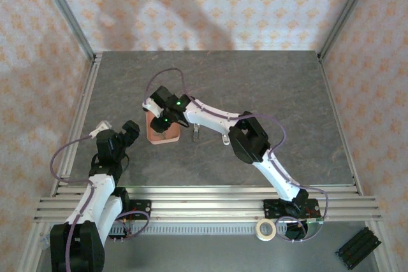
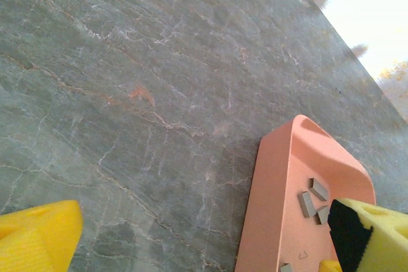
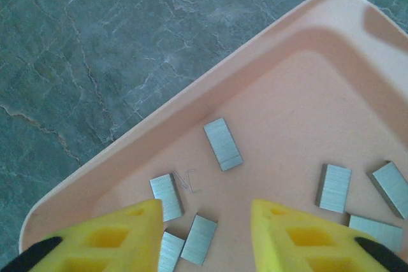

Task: Load the staples into the stapler

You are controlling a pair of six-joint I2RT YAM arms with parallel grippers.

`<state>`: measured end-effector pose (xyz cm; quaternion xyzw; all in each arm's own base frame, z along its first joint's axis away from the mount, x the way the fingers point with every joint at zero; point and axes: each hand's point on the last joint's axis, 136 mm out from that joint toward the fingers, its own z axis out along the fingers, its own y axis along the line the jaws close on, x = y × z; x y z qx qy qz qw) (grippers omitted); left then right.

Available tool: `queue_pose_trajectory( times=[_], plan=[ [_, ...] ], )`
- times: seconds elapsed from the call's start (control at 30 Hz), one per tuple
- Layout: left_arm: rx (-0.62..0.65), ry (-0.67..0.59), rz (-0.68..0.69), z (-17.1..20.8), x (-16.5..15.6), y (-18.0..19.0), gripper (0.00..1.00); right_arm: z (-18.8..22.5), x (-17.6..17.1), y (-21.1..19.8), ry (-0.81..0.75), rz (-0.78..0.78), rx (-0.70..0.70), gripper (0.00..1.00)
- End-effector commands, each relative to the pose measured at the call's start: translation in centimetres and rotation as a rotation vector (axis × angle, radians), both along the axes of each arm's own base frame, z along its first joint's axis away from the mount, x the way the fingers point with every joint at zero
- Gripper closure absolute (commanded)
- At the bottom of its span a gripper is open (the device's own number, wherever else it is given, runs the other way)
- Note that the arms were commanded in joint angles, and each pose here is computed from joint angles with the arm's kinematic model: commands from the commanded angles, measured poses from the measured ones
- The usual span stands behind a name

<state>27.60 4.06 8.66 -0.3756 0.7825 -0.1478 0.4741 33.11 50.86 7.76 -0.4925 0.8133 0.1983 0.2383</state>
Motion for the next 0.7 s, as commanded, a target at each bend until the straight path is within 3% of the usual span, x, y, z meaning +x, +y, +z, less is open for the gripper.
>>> queue_pose_trajectory(
  times=[0.0, 0.33, 0.67],
  plan=[
    [0.030, -0.008, -0.004, 1.0, 0.2, 0.3, 0.00, 0.5, 1.0, 1.3, 0.002, 0.001, 0.048, 0.50],
    [0.041, -0.003, 0.008, 1.0, 0.1, 0.6, 0.00, -2.3, 1.7, 1.8, -0.023, 0.075, 0.009, 0.47],
    [0.033, -0.002, 0.007, 1.0, 0.5, 0.6, 0.00, -3.9, 1.8, 2.3, -0.028, 0.114, 0.002, 0.51]
  ],
)
